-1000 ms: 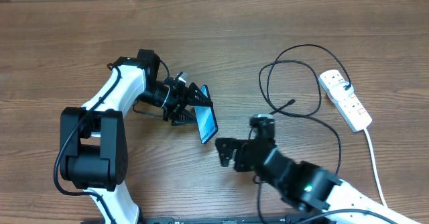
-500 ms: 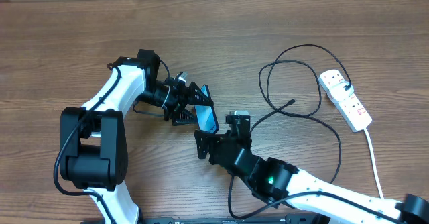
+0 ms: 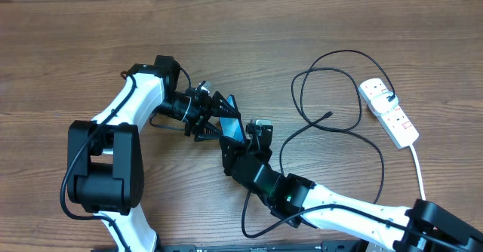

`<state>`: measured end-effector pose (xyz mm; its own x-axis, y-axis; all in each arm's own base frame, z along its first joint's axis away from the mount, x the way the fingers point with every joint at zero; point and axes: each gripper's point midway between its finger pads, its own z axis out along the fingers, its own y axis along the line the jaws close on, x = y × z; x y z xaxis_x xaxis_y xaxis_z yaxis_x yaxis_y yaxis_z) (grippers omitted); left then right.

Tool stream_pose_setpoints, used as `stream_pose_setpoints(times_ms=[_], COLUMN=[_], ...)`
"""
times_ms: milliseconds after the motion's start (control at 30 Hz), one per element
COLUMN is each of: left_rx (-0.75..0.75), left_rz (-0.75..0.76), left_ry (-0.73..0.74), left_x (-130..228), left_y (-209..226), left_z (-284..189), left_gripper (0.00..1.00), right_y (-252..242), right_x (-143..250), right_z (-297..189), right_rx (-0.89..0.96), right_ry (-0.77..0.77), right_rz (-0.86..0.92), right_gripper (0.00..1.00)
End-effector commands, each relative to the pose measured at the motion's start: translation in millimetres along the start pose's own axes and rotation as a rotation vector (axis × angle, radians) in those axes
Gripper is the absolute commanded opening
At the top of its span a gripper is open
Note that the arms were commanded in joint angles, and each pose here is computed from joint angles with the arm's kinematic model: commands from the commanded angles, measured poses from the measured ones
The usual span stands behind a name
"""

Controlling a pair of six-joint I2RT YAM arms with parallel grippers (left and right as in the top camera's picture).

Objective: Plug charger to phone and switch on socket

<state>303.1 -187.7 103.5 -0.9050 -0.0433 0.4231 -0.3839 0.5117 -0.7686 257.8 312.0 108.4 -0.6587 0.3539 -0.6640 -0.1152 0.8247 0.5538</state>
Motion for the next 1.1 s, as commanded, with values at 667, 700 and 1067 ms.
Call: stream_pose_setpoints(times_ms=[667, 700, 1067], left_rx=[0.056, 0.056, 0.075], left_rz=[-0.014, -0.014, 0.0], left_ry=[0.009, 0.009, 0.007], left_x=[-0.9, -0.9, -2.3], left_y=[-13.7, -13.7, -17.2], left_z=[-3.4, -3.4, -4.0], left_gripper=[0.53, 0.56, 1.0], right_y=[8.5, 8.7, 3.6], right_x=[-8.0, -8.2, -13.7], right_z=[0.9, 0.9, 3.0], right_rx=[-0.021, -0.022, -0.008], right_ry=[-0.038, -0.038, -0.048], right_rz=[0.014, 0.015, 0.023], right_gripper=[0.06, 0.06, 0.05])
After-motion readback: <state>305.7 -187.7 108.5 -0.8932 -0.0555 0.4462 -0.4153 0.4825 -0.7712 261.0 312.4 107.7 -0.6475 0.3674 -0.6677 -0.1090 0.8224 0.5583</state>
